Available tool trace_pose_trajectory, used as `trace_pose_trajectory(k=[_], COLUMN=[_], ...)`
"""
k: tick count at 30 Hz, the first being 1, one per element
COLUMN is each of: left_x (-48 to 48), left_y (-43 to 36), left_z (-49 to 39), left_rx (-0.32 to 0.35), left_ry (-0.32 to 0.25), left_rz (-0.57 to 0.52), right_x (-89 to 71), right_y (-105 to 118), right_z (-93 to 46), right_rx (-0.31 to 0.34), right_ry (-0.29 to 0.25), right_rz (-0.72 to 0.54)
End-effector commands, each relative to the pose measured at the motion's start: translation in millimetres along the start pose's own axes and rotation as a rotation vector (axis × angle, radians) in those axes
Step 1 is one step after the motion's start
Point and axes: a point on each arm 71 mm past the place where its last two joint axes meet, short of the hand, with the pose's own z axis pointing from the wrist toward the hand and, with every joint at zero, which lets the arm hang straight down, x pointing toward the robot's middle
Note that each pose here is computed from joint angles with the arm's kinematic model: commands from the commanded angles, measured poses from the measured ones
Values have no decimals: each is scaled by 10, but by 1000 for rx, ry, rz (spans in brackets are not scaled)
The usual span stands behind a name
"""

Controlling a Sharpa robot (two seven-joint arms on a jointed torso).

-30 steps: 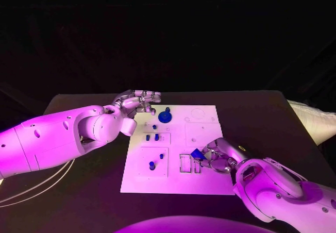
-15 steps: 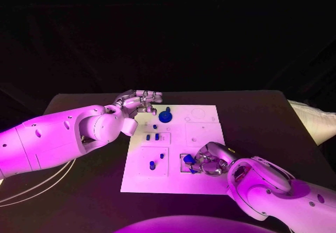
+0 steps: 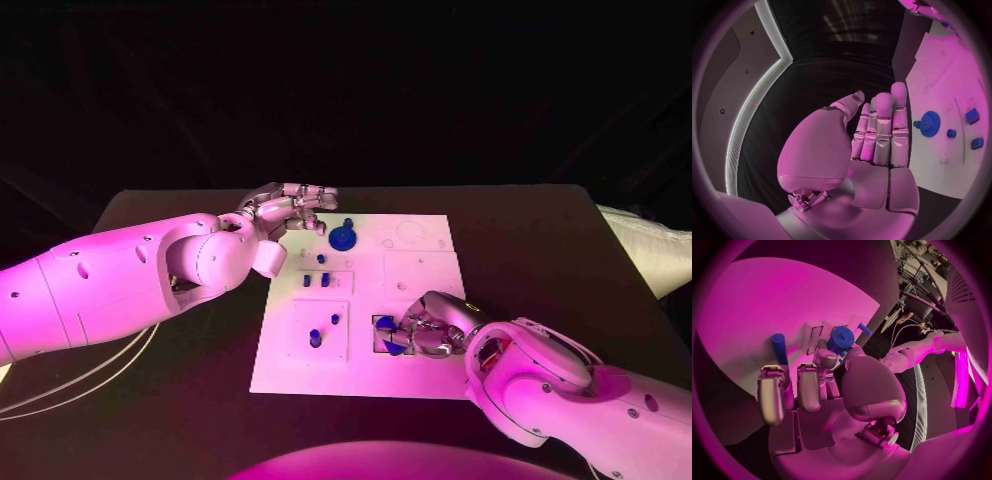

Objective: Assemble the parts on the task board

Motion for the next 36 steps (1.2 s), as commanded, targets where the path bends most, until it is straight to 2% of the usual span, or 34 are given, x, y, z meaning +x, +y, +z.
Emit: trace_pose_trajectory(k=[1, 25, 36], left_x=[38, 27, 30], left_y=[-6, -4, 0], left_z=[4, -9, -10], left_rx=[5, 2, -1], left_ry=[34, 37, 40], left_rz=[-5, -6, -6], right_x=[29, -25, -16], right_y=[-13, 68, 61], right_z=[-1, -102, -65], right_rx=[3, -46, -45], right_ry=[17, -30, -35], right_rz=[-47, -67, -81])
